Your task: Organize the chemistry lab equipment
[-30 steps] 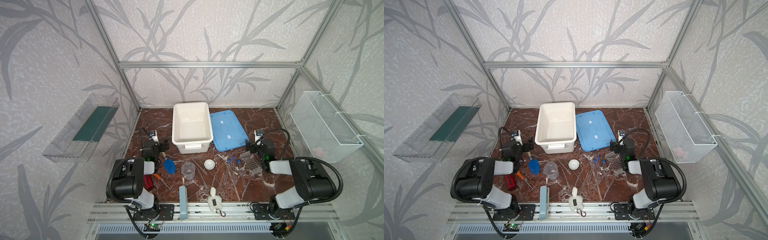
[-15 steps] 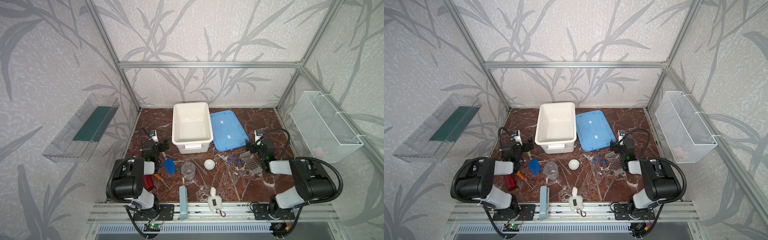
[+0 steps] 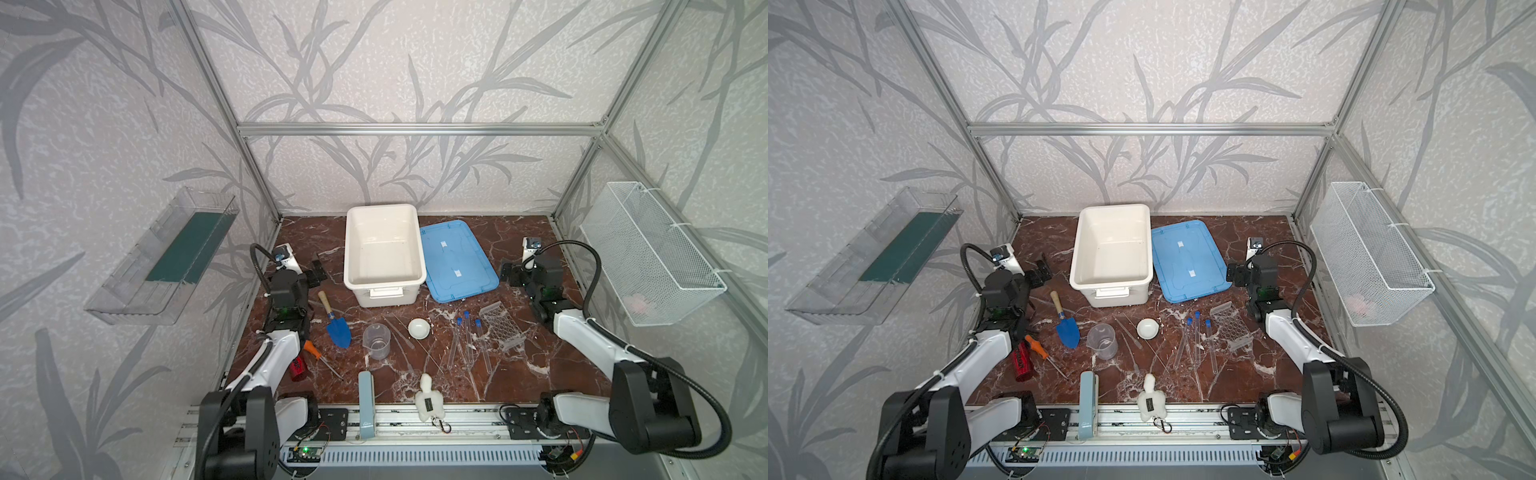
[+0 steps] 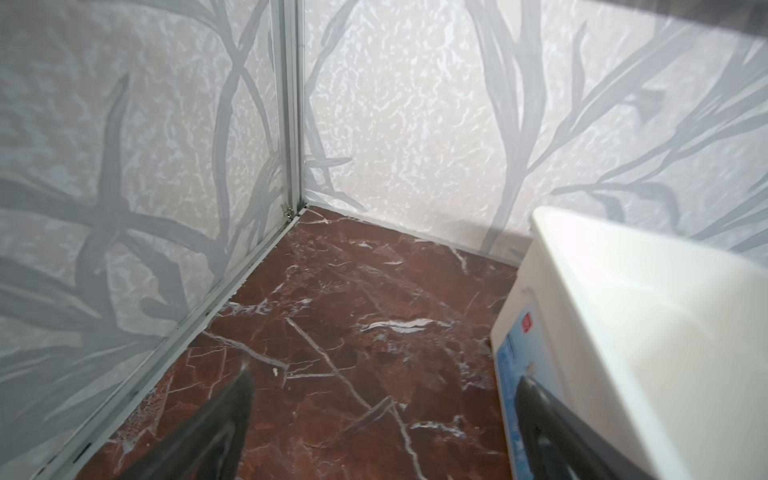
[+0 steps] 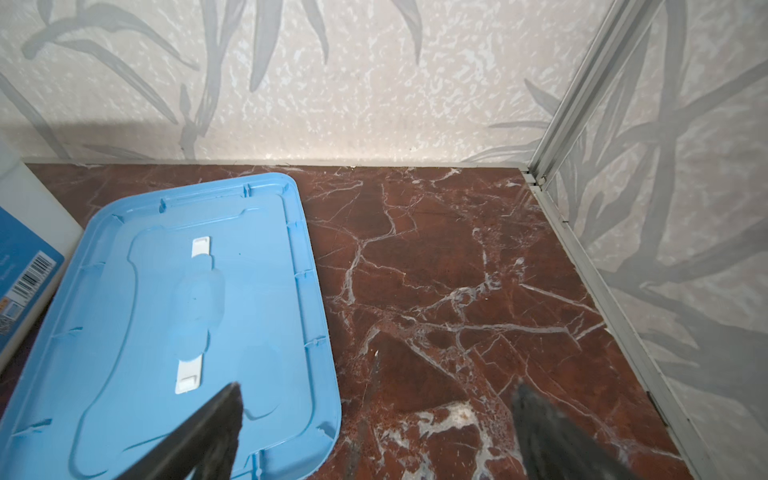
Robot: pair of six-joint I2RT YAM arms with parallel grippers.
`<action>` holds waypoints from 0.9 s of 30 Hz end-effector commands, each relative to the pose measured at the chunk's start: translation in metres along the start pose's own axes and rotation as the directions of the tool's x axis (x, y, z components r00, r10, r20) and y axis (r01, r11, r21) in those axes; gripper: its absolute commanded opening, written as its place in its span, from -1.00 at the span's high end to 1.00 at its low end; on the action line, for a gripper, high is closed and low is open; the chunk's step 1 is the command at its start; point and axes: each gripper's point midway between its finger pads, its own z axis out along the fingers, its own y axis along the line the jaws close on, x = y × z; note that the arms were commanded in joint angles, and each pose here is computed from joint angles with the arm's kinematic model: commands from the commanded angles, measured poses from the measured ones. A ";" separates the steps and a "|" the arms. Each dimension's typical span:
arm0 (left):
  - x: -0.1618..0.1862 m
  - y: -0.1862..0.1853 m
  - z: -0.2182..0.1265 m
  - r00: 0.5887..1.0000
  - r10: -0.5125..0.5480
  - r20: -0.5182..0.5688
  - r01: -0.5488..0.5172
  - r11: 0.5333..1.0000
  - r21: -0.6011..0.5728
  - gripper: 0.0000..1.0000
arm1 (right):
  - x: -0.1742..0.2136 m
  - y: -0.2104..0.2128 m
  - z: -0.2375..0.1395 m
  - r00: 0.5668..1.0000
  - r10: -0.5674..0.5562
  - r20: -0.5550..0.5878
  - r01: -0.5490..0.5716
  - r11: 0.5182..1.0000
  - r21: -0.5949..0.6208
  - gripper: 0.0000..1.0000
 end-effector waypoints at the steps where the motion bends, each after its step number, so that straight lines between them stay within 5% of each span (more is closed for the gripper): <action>1: -0.017 -0.018 -0.012 0.977 -0.210 -0.046 0.212 0.975 0.062 -0.98 | 0.014 0.007 -0.027 0.995 0.009 -0.100 -0.014 0.998 -0.056 -0.98; 3: -0.027 -0.021 -0.022 0.938 -0.340 -0.069 0.343 0.938 0.048 -0.98 | 0.003 0.012 -0.046 0.997 0.012 -0.075 -0.020 0.995 -0.098 -0.98; 6: -0.041 -0.043 -0.033 0.908 -0.388 -0.156 0.407 0.906 0.119 -0.98 | -0.013 0.021 -0.078 0.999 0.019 -0.029 -0.023 0.985 -0.172 -0.98; 7: -0.045 -0.054 -0.035 0.904 -0.386 -0.183 0.416 0.895 0.165 -0.98 | -0.015 0.020 -0.085 0.992 0.116 -0.041 -0.121 0.978 -0.171 -0.98; 9: -0.049 -0.068 -0.039 0.865 -0.449 -0.225 0.495 0.837 0.234 -0.98 | -0.011 0.016 -0.104 0.993 0.118 -0.028 -0.121 0.979 -0.163 -0.98; 11: -0.045 -0.071 -0.041 0.801 -0.539 -0.261 0.594 0.768 0.238 -0.98 | -0.017 0.026 -0.122 0.948 0.313 -0.049 -0.315 0.917 -0.244 -0.98; 18: -0.045 -0.114 -0.051 0.677 -0.575 -0.460 0.730 0.607 0.315 -0.98 | 0.003 0.061 -0.147 0.937 0.248 -0.246 -0.331 0.854 -0.402 -0.98; 19: -0.044 -0.124 -0.056 0.689 -0.544 -0.478 0.714 0.622 0.322 -0.98 | 0.006 0.064 -0.150 0.931 0.251 -0.265 -0.345 0.841 -0.417 -0.98; 23: -0.036 -0.168 -0.097 0.839 -0.218 -0.498 0.416 0.847 0.330 -0.98 | 0.012 0.082 -0.164 0.911 0.248 -0.329 -0.390 0.774 -0.499 -0.98; 27: -0.030 -0.214 -0.128 0.830 -0.031 -0.557 0.297 0.870 0.394 -0.98 | 0.018 0.082 -0.177 0.897 0.226 -0.379 -0.401 0.775 -0.489 -0.98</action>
